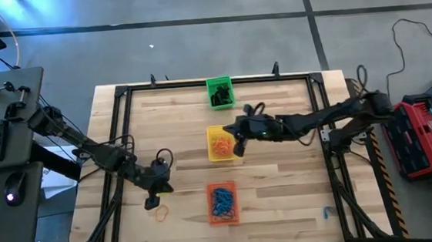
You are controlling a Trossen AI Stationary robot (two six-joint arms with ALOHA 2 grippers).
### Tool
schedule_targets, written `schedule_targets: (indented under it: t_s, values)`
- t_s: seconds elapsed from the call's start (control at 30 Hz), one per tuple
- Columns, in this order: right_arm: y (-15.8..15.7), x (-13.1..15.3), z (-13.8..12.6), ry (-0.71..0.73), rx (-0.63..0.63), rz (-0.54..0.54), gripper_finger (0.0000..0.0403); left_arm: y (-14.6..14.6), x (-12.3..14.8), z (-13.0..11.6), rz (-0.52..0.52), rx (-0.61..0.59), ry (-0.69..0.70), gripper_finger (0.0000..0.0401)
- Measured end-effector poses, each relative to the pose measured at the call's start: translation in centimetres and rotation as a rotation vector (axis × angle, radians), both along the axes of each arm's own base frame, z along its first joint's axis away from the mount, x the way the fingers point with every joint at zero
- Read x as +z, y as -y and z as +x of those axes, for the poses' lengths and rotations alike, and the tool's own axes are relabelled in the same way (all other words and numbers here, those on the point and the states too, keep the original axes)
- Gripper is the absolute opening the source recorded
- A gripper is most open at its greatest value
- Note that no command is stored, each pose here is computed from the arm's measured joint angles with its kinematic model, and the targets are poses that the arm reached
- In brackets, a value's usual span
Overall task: Sort rubber bands into baskets
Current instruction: Put the orange rubber band into the yellow bin
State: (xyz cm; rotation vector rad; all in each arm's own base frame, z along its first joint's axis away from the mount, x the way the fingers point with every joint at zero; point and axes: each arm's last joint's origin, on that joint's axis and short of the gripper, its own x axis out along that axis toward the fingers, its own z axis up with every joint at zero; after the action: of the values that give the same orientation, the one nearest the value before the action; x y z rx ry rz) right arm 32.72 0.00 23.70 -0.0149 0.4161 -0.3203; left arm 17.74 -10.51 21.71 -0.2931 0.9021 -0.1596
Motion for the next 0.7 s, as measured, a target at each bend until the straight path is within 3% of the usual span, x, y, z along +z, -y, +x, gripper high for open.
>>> schedule_targets:
  t_s: [0.23, 0.7]
  values:
    - [-1.7, 0.1, -2.3, 0.006, 0.071, -0.022, 0.0, 1.2, -0.1, -0.8, -0.055, 0.044, -0.086, 0.0]
    - [-3.3, -0.5, -2.5, -0.012, 0.126, -0.029, 0.0, 3.3, -3.1, -1.1, -0.045, 0.119, -0.29, 0.0008]
